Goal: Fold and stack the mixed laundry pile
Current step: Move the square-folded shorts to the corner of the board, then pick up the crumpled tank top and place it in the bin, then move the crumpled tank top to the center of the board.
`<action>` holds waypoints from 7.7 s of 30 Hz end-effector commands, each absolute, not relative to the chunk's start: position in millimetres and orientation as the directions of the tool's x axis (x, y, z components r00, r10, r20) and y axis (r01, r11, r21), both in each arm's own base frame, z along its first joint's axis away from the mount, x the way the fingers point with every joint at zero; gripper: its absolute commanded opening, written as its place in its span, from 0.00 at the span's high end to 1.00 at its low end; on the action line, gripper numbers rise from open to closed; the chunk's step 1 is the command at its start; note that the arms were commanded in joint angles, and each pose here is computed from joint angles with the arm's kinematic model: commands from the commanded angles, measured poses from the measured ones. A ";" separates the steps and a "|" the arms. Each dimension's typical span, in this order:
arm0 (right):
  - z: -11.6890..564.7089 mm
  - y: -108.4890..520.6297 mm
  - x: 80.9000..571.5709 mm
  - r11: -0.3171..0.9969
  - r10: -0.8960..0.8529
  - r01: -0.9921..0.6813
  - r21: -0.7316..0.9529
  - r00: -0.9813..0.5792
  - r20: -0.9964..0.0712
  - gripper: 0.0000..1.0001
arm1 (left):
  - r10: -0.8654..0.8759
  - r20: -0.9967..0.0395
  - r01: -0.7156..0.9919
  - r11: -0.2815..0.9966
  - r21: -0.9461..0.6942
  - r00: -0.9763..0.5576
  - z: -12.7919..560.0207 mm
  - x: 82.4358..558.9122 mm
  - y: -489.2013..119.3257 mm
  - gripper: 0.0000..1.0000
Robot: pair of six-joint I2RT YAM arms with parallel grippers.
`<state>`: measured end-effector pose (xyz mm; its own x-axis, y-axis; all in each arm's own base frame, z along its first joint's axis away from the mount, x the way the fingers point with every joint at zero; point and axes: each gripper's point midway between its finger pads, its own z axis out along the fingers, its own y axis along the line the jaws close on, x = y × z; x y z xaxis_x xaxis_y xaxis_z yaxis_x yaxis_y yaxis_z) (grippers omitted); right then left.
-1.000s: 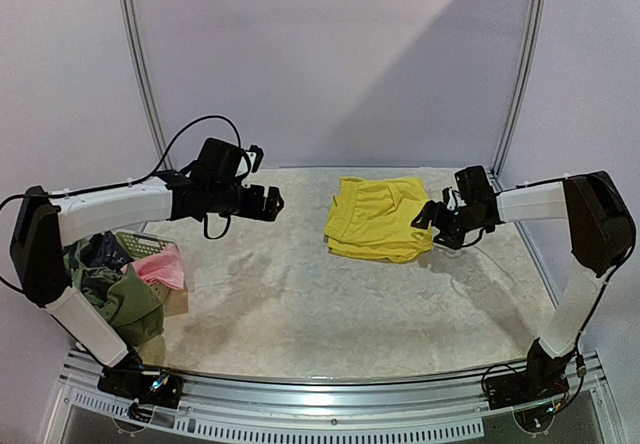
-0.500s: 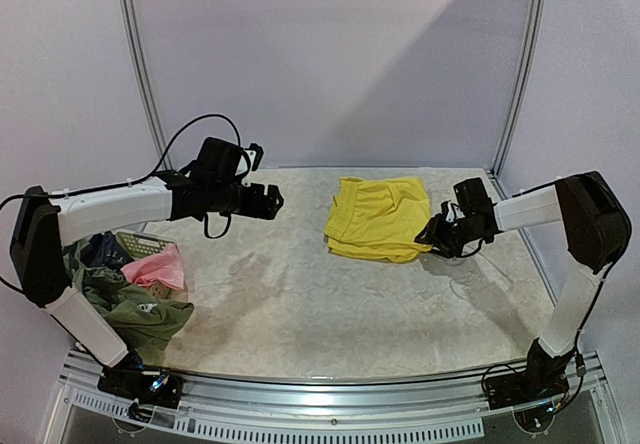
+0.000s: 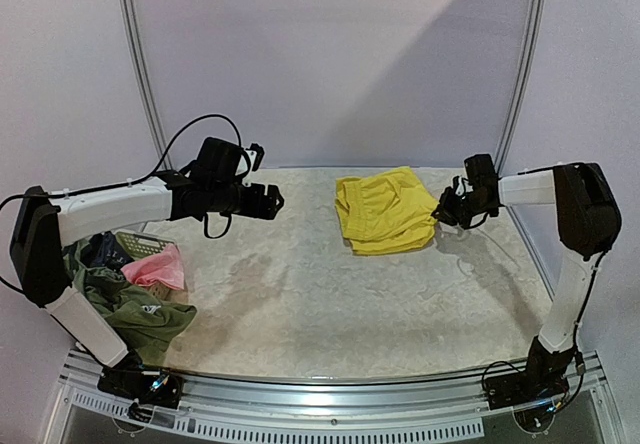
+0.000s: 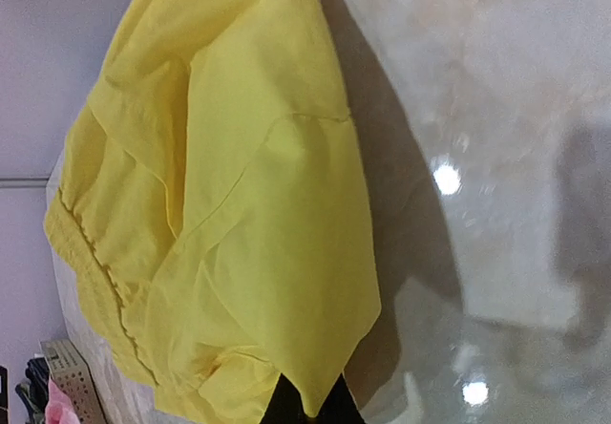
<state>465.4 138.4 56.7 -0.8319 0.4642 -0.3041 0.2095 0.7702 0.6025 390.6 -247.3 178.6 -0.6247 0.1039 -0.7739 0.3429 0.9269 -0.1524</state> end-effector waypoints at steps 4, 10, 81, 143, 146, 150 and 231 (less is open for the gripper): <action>44.9 55.5 487.5 0.778 0.575 0.379 0.502 -0.752 -0.323 1.00 | 0.088 -0.784 0.356 0.918 -0.176 -0.614 185.0 391.1 -247.7 0.09; 38.2 -23.2 458.9 0.730 0.681 0.555 0.398 -0.641 -0.354 1.00 | 0.088 -0.784 0.365 0.913 -0.184 -0.615 183.3 391.9 -250.7 0.10; 4.9 88.8 581.2 0.998 0.033 0.048 -0.032 -0.927 -0.373 0.36 | 0.111 -0.774 0.361 0.919 -0.159 -0.623 179.1 399.9 -253.9 0.12; 158.9 240.1 446.9 0.946 -0.146 -0.293 0.141 -0.770 -0.621 0.13 | 0.321 -0.228 0.271 0.936 0.224 -0.919 166.9 156.0 -129.0 0.27; 156.1 238.8 442.7 0.945 -0.147 -0.295 0.144 -0.772 -0.618 0.13 | 0.330 -0.152 0.281 0.920 0.274 -0.932 156.8 141.9 -116.0 0.28; 152.9 236.7 438.9 0.946 -0.141 -0.289 0.148 -0.776 -0.615 0.13 | 0.329 -0.065 0.295 0.905 0.308 -0.942 140.3 125.3 -103.4 0.29; 175.4 181.5 371.2 0.941 0.134 -0.186 0.283 -0.564 -0.815 0.13 | 0.181 -0.696 0.387 0.910 -0.149 -0.694 191.1 403.1 -305.5 0.46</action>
